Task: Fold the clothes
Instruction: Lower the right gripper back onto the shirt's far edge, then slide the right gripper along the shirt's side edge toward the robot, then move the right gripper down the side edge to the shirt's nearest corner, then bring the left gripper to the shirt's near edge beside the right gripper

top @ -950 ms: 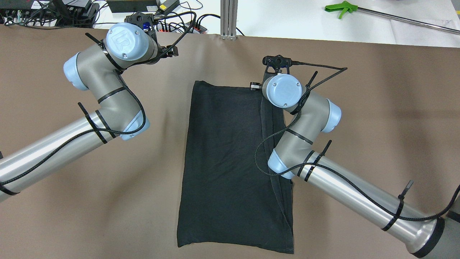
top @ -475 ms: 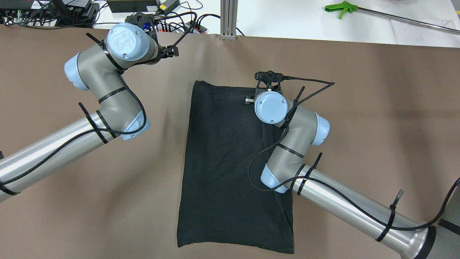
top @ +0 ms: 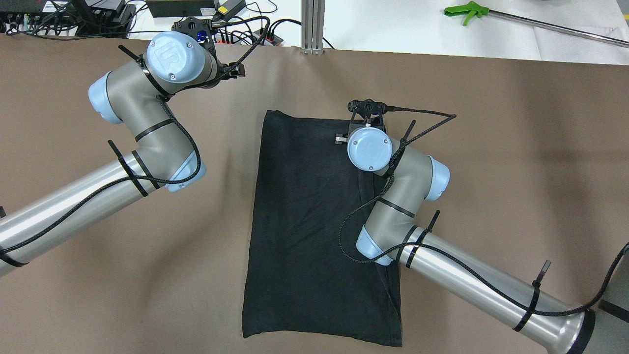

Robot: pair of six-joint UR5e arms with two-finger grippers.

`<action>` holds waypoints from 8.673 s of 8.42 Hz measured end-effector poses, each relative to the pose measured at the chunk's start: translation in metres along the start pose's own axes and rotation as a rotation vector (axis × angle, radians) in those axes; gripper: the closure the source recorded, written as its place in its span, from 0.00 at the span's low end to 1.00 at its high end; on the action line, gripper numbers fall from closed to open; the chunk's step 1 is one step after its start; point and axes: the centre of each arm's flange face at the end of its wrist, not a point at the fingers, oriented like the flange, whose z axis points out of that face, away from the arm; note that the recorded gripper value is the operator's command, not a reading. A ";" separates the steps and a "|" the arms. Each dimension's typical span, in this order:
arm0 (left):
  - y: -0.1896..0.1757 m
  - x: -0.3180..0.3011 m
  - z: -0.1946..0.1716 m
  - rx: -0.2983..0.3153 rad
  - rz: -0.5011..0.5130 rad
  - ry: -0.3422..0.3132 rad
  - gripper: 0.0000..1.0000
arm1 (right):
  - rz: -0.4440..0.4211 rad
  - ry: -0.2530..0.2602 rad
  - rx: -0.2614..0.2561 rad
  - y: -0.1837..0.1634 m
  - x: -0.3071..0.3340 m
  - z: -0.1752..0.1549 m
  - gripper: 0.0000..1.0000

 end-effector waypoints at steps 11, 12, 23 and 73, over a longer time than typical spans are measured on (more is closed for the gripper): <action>-0.010 0.006 -0.003 0.008 -0.006 0.002 0.06 | -0.157 -0.006 0.036 -0.014 0.131 0.014 0.05; -0.011 0.006 -0.003 0.009 -0.007 0.002 0.06 | -0.151 -0.023 0.013 -0.023 0.133 0.012 0.06; -0.010 0.015 -0.010 0.012 -0.018 0.021 0.05 | 0.140 -0.195 -0.229 0.076 0.085 -0.066 0.06; 0.092 0.038 -0.134 -0.233 -0.265 0.323 0.05 | 0.414 -0.423 -0.440 0.263 0.060 -0.240 1.00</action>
